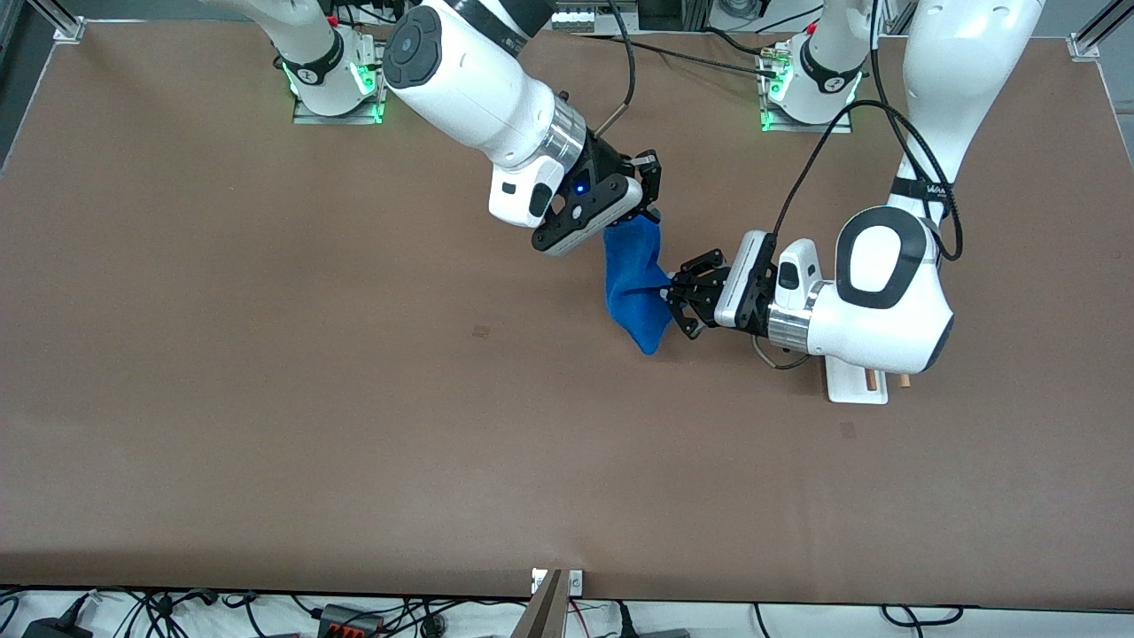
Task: Pass towel and hang on rack
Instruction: 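Close the left gripper on the towel's hanging end, then carry the towel toward the rack while the right gripper releases and withdraws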
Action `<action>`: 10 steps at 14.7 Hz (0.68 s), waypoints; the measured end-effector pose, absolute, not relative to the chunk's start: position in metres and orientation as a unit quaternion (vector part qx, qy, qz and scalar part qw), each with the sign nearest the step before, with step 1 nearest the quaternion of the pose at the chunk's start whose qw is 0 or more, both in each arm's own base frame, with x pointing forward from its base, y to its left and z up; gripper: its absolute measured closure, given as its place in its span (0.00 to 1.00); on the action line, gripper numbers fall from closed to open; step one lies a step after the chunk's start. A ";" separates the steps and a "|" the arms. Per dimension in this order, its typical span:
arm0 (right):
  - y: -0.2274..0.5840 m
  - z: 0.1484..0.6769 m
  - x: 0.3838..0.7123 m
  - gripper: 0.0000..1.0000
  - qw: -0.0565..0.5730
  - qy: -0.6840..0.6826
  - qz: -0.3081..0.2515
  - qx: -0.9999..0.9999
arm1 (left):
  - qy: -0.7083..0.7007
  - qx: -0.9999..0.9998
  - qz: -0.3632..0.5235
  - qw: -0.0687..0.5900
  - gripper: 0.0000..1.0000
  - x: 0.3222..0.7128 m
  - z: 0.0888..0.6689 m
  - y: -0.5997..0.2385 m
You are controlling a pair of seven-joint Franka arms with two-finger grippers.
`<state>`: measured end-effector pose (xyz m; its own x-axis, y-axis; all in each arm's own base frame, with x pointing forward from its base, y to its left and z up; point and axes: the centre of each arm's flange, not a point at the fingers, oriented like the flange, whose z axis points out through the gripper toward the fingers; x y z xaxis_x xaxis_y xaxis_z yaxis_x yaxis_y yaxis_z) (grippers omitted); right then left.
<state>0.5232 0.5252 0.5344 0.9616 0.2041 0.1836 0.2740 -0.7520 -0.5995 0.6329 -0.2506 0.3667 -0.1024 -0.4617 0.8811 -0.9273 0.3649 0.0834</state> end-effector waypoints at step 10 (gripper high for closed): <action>0.451 0.511 0.584 0.00 0.269 -0.069 -0.053 -0.959 | -0.688 0.601 0.144 0.380 0.97 0.645 0.431 -0.157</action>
<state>0.5843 0.4510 0.5110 0.9850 0.1039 0.1379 0.1604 -0.8463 -0.5080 0.6446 -0.1574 0.4312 0.0128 -0.7174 0.6966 -0.9367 0.2351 0.2594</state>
